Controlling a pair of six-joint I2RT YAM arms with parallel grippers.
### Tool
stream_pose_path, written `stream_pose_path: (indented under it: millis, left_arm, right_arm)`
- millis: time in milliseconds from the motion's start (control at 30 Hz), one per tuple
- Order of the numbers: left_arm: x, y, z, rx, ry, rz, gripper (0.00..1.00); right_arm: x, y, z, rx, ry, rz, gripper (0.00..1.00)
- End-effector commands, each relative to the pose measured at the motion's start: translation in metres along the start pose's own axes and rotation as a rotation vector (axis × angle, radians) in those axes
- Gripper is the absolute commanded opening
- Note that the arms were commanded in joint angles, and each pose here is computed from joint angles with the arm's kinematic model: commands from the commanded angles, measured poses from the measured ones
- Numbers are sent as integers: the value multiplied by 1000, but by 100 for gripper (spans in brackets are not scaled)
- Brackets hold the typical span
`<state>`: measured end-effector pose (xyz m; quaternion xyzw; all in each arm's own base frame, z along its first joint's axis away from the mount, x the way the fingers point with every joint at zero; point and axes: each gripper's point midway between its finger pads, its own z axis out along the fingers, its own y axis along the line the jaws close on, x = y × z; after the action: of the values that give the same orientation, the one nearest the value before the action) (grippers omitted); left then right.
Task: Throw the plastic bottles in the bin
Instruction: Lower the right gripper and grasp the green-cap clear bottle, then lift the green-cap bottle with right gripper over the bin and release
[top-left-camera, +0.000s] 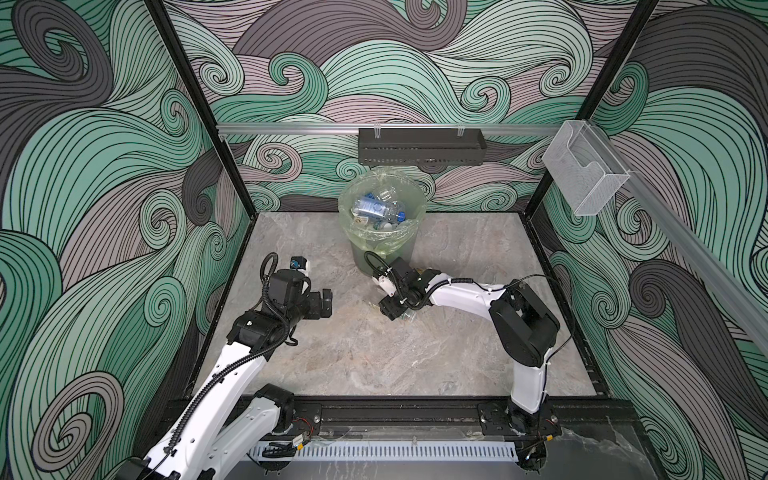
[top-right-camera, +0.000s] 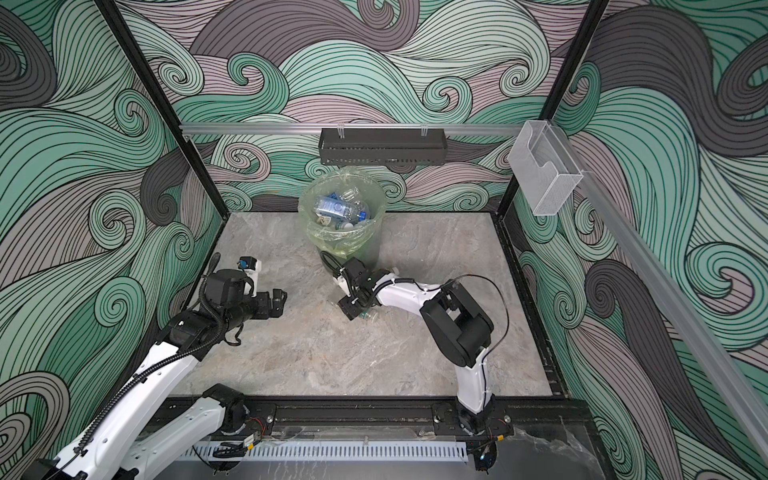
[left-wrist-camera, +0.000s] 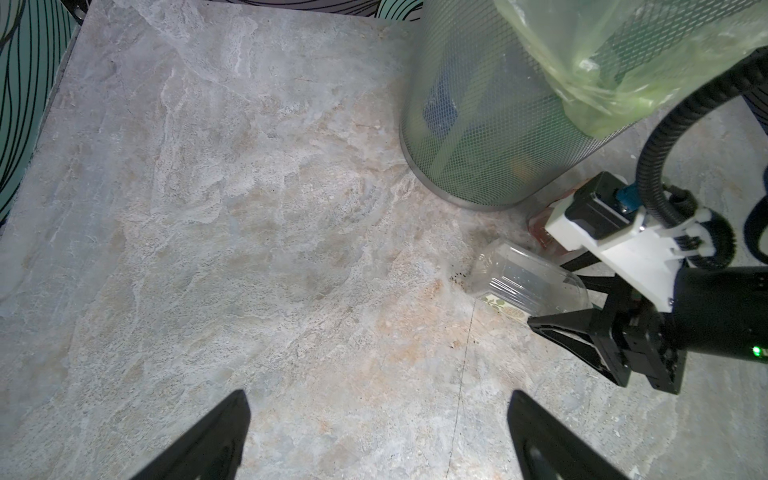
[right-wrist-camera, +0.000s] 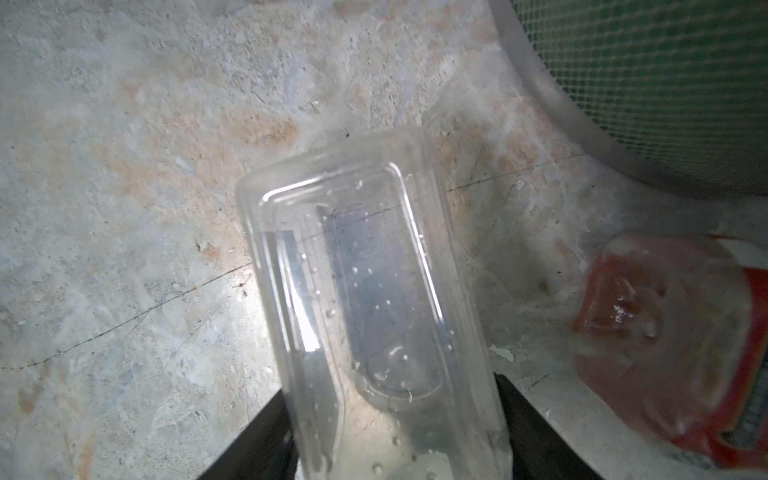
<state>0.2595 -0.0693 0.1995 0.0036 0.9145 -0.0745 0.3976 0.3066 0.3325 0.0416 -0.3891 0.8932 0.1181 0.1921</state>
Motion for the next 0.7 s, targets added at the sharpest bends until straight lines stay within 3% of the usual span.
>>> stream_pose_path:
  millis: [0,133,667]
  left_arm:
    - [-7,3,-5,-16,-15,4,99]
    - [-5,4,-4,-19,-12,2,99]
    - [-8,-2,1,13,-20,-21,99]
  right_arm:
    - [-4,7,0,-25,-16,-13,64]
    - [-1,11,-9,-31,-35,-20,50]
    - [38,5,-105,-6,-241,129,51]
